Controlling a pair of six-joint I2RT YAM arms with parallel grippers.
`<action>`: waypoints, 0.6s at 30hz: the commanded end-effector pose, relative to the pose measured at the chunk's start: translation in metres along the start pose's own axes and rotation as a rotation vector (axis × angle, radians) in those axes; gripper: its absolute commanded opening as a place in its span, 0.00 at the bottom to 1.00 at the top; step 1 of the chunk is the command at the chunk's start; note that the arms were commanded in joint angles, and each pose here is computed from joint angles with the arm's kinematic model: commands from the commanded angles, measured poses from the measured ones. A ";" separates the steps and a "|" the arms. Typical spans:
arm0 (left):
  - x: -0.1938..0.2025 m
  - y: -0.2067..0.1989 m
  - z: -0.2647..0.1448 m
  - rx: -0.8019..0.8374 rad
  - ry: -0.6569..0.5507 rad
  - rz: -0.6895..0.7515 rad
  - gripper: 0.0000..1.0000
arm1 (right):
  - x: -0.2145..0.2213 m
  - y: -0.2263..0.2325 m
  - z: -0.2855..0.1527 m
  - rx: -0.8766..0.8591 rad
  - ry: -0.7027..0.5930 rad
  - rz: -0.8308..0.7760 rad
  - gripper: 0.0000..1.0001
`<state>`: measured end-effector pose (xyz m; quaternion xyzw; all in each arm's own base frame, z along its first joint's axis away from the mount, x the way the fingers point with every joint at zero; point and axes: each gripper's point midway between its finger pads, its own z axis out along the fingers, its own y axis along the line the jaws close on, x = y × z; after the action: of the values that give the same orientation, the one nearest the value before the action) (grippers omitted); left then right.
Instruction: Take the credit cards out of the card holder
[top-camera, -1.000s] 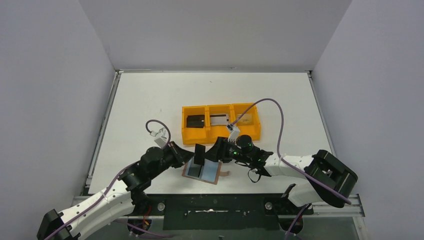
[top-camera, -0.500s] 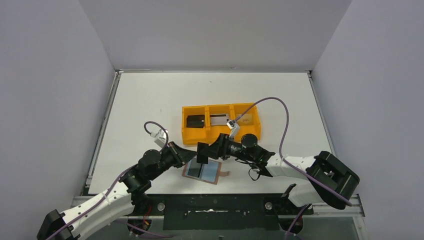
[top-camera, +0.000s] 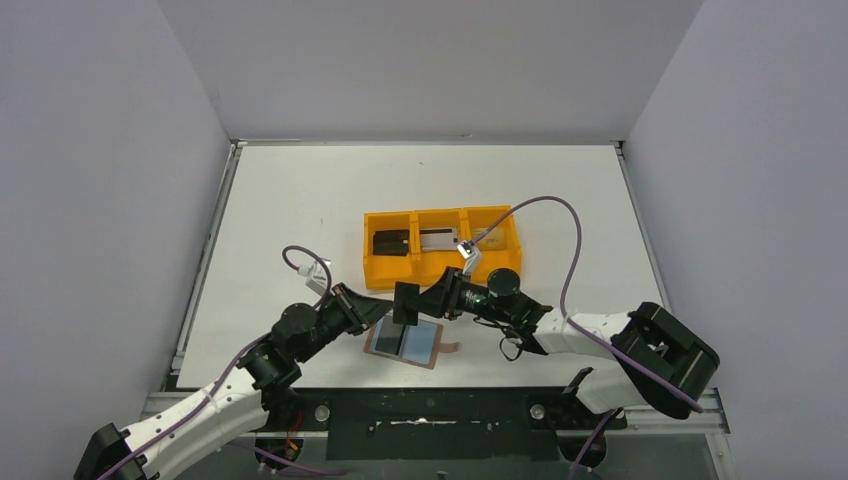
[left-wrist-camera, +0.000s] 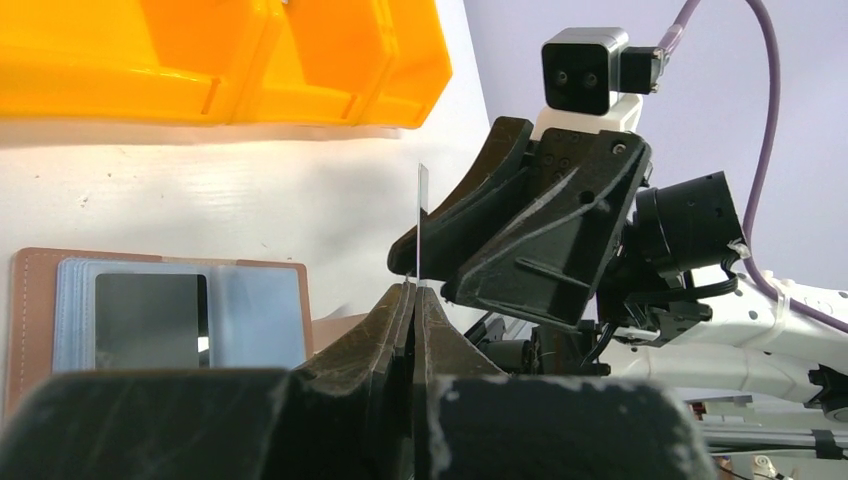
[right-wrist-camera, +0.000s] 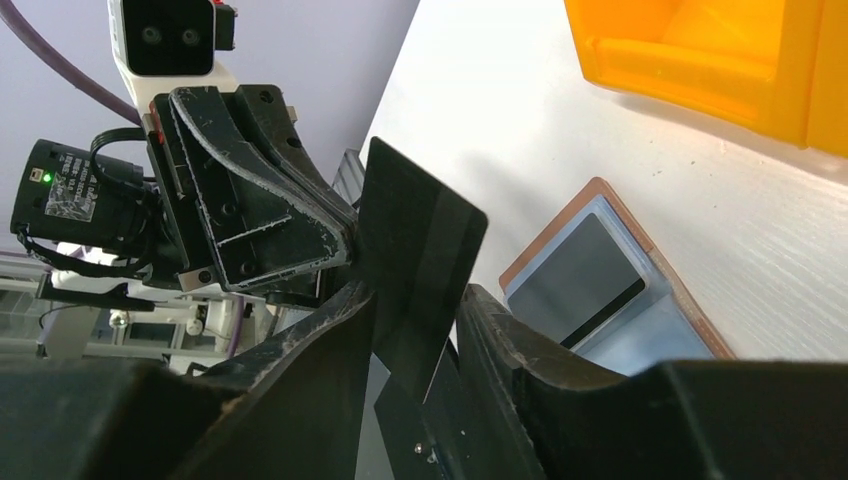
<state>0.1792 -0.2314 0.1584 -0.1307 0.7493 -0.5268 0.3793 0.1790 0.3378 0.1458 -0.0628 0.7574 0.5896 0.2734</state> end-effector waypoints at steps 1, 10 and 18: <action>-0.011 -0.021 0.000 0.082 -0.044 -0.010 0.00 | -0.016 0.031 -0.005 -0.119 -0.053 -0.051 0.32; -0.010 -0.016 0.000 0.067 -0.044 -0.007 0.00 | -0.018 0.032 -0.009 -0.120 -0.065 -0.063 0.09; -0.019 0.004 -0.007 -0.059 -0.077 0.049 0.51 | -0.021 0.022 -0.012 -0.053 -0.066 -0.092 0.00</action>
<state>0.1799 -0.2237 0.1486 -0.1363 0.7562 -0.5101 0.3864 0.1760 0.3329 0.1609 -0.0728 0.7413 0.6026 0.2865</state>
